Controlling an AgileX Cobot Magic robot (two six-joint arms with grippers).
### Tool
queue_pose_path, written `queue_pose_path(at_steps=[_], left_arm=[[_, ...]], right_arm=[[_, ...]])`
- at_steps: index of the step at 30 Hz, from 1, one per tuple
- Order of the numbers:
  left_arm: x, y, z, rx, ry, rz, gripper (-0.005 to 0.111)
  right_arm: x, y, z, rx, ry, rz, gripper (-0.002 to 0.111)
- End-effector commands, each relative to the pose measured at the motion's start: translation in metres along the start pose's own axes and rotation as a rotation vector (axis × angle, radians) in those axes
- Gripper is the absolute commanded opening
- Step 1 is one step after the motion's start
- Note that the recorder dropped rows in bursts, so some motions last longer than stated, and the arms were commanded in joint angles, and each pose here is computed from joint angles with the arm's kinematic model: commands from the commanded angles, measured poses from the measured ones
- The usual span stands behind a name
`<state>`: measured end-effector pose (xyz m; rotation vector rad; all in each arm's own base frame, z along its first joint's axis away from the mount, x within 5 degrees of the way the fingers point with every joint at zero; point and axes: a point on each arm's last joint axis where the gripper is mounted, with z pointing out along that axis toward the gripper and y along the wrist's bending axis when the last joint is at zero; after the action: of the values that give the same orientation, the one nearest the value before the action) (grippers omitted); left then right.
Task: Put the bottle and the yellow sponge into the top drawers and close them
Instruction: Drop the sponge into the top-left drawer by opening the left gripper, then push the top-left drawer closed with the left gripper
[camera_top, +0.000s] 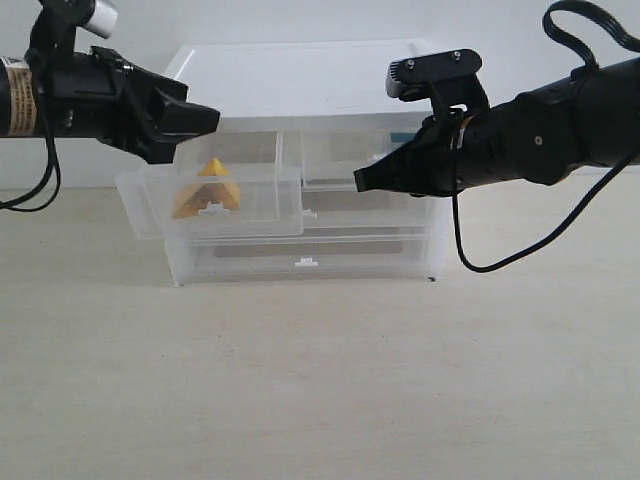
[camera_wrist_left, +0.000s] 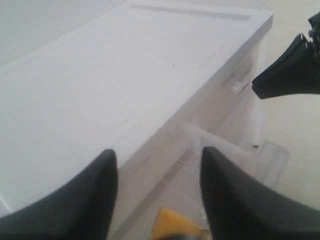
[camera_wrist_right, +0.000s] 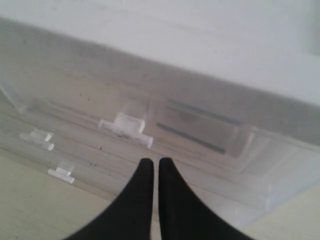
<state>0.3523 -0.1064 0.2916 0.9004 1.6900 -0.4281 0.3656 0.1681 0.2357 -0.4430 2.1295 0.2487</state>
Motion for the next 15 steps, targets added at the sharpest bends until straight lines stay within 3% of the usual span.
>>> queue_pose_path(at_steps=[1, 3, 8, 13, 15], left_arm=[[-0.003, -0.016, -0.020, 0.024, -0.009, -0.068, 0.016], [0.005, -0.030, -0.032, 0.044, -0.015, -0.110, 0.004], [0.058, -0.078, -0.064, 0.014, -0.064, -0.153, 0.004], [0.101, -0.058, -0.038, -0.167, -0.062, -0.235, 0.004], [0.109, -0.052, -0.023, -0.162, -0.101, -0.250, 0.004]], right_arm=[[-0.003, -0.002, -0.003, 0.003, -0.011, -0.008, 0.000], [-0.003, -0.002, -0.003, 0.003, -0.011, -0.008, 0.000], [-0.003, -0.002, -0.003, 0.004, -0.007, -0.006, 0.000], [-0.002, -0.002, -0.003, 0.005, 0.003, -0.008, 0.000], [-0.002, -0.002, -0.003, 0.005, -0.001, -0.008, 0.000]])
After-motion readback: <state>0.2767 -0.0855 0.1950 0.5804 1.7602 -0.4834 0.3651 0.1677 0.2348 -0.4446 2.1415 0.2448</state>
